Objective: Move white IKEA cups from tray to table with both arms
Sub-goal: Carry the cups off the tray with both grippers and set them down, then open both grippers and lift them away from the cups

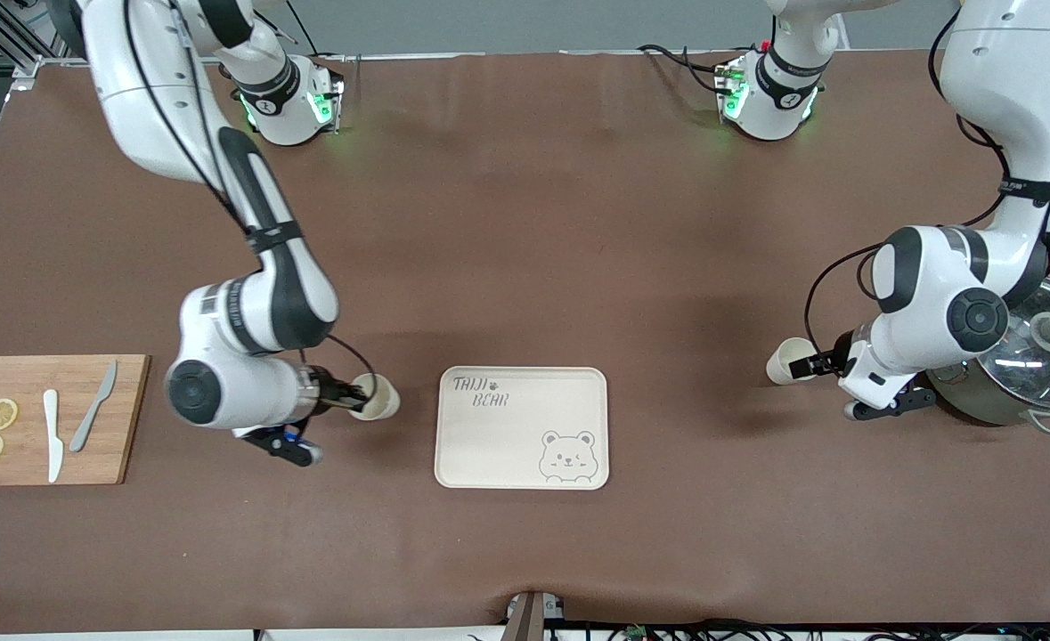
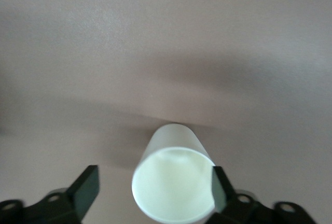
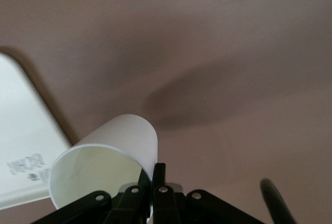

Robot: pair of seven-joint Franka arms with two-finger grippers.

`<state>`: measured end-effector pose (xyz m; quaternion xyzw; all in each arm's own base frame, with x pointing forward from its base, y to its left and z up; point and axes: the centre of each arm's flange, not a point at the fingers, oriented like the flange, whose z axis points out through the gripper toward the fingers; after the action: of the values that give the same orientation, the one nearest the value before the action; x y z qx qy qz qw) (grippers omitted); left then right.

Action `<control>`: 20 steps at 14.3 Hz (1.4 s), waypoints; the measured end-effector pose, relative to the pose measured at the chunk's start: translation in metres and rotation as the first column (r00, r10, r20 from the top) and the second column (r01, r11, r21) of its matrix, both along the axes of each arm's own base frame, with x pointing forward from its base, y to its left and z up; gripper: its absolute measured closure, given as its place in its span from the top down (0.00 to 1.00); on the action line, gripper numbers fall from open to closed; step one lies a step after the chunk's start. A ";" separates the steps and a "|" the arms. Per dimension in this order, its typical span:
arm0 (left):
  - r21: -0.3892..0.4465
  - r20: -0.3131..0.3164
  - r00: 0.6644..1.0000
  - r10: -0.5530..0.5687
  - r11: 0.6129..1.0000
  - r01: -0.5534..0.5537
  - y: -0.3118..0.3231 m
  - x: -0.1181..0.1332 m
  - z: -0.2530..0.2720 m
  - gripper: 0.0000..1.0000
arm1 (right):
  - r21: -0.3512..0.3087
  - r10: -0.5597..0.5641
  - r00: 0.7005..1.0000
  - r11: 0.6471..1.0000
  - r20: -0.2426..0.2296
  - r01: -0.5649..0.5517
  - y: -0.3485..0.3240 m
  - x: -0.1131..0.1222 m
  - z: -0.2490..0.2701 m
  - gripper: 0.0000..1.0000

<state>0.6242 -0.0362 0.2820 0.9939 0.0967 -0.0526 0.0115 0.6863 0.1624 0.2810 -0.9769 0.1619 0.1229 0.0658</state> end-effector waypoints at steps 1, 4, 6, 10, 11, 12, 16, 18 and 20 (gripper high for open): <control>0.002 -0.002 1.000 -0.004 1.000 0.004 -0.002 0.000 0.011 1.00 | -0.007 0.033 0.999 0.999 0.002 -0.033 -0.027 -0.002 0.003 0.03; 0.008 0.002 1.000 -0.009 1.000 0.009 -0.004 0.003 0.042 1.00 | 0.002 0.119 0.993 0.993 0.007 -0.119 -0.092 -0.014 0.012 0.03; 0.012 0.011 1.000 -0.011 1.000 0.011 -0.005 0.008 0.066 1.00 | 0.024 0.179 0.984 0.983 0.014 -0.180 -0.133 -0.024 0.015 0.03; 0.017 0.045 0.999 -0.012 1.000 0.012 -0.007 0.015 0.116 1.00 | 0.046 0.254 0.967 0.966 0.020 -0.254 -0.229 -0.053 0.012 0.03; 0.019 0.056 0.998 -0.012 1.000 0.011 -0.006 0.016 0.128 1.00 | 0.032 0.261 0.965 0.965 0.029 -0.262 -0.250 -0.058 0.009 0.03; 0.021 0.064 0.998 -0.011 1.000 0.010 -0.006 0.016 0.141 1.00 | 0.021 0.277 0.959 0.960 0.050 -0.279 -0.269 -0.063 0.003 0.03; 0.033 0.056 0.998 -0.009 0.999 0.007 -0.004 0.010 0.196 1.00 | 0.003 0.314 0.945 0.949 0.095 -0.316 -0.303 -0.090 -0.039 0.03; 0.037 0.062 0.998 -0.007 0.999 0.005 -0.004 0.006 0.221 1.00 | -0.006 0.319 0.942 0.947 0.101 -0.320 -0.298 -0.099 -0.053 0.03; 0.041 0.078 0.997 -0.008 0.999 0.005 -0.005 0.001 0.240 1.00 | -0.009 0.323 0.941 0.946 0.106 -0.324 -0.295 -0.102 -0.053 0.03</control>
<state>0.6249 -0.0411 0.5224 0.9955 0.0940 -0.0115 -0.0052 0.5846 -0.1326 0.2284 -0.9951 -0.0048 0.0805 0.0574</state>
